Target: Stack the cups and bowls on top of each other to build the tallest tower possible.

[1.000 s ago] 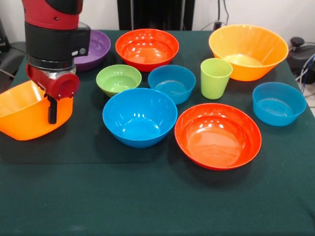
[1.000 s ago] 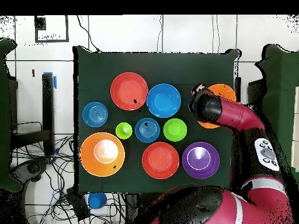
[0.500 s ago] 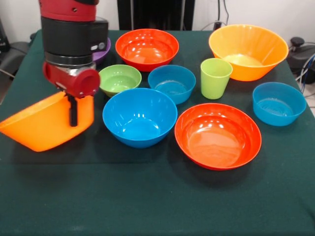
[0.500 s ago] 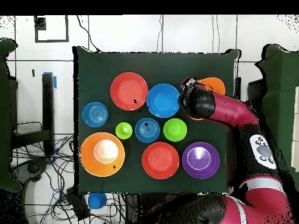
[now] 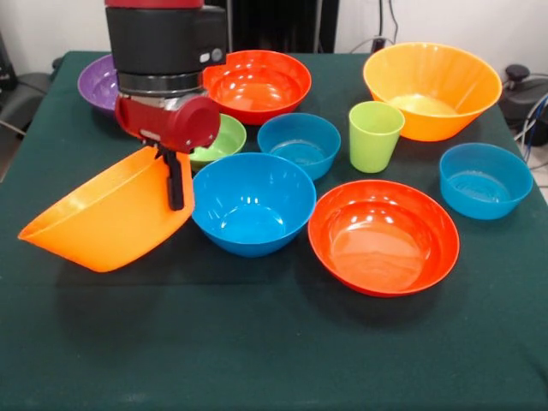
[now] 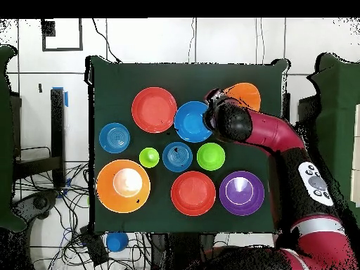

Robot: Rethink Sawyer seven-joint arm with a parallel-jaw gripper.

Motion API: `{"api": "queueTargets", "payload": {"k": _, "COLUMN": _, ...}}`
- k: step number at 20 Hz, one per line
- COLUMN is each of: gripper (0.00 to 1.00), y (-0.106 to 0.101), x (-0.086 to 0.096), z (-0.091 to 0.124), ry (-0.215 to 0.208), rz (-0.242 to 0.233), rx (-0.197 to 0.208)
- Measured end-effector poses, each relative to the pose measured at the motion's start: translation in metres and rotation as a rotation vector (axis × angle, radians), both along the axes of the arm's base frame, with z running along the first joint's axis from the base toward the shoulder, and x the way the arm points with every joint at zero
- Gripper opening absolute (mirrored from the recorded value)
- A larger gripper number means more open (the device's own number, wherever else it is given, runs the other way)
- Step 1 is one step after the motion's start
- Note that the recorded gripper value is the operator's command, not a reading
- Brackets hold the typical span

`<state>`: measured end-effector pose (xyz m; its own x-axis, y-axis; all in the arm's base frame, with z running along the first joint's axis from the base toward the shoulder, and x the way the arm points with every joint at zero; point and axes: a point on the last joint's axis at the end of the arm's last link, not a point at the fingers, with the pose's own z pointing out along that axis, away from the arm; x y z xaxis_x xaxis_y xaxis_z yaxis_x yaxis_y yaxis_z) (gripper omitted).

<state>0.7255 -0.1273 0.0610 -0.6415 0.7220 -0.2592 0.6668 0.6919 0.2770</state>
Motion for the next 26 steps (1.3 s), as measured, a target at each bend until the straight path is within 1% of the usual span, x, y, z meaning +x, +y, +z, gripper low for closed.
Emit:
{"api": "queueTargets", "payload": {"k": 5, "gripper": 0.00, "y": 0.012, "x": 0.005, "z": 0.020, "ry": -0.024, "rz": 0.019, "rx": 0.005}}
{"api": "queueTargets", "payload": {"k": 10, "gripper": 0.00, "y": 0.014, "x": 0.013, "z": 0.034, "ry": -0.065, "rz": 0.026, "rx": -0.011}}
{"api": "queueTargets", "payload": {"k": 11, "gripper": 0.00, "y": 0.014, "x": 0.017, "z": 0.037, "ry": -0.093, "rz": 0.024, "rx": -0.019}}
{"api": "queueTargets", "payload": {"k": 15, "gripper": 0.00, "y": 0.014, "x": 0.026, "z": 0.042, "ry": -0.169, "rz": 0.018, "rx": -0.034}}
{"api": "queueTargets", "payload": {"k": 17, "gripper": 0.00, "y": 0.015, "x": 0.033, "z": 0.047, "ry": -0.231, "rz": 0.014, "rx": -0.041}}
{"api": "queueTargets", "payload": {"k": 18, "gripper": 0.00, "y": 0.017, "x": 0.038, "z": 0.050, "ry": -0.279, "rz": 0.010, "rx": -0.044}}
{"api": "queueTargets", "payload": {"k": 19, "gripper": 0.00, "y": 0.017, "x": 0.040, "z": 0.052, "ry": -0.301, "rz": 0.008, "rx": -0.045}}
{"api": "queueTargets", "payload": {"k": 20, "gripper": 0.00, "y": 0.019, "x": 0.045, "z": 0.056, "ry": -0.351, "rz": 0.003, "rx": -0.047}}
{"api": "queueTargets", "payload": {"k": 21, "gripper": 0.00, "y": 0.020, "x": 0.046, "z": 0.058, "ry": -0.372, "rz": 0.001, "rx": -0.047}}
{"api": "queueTargets", "payload": {"k": 22, "gripper": 0.00, "y": 0.021, "x": 0.049, "z": 0.060, "ry": -0.407, "rz": -0.002, "rx": -0.048}}
{"api": "queueTargets", "payload": {"k": 23, "gripper": 0.00, "y": 0.024, "x": 0.054, "z": 0.065, "ry": -0.471, "rz": -0.002, "rx": -0.055}}
{"api": "queueTargets", "payload": {"k": 26, "gripper": 0.00, "y": 0.028, "x": 0.058, "z": 0.070, "ry": -0.533, "rz": 0.001, "rx": -0.064}}
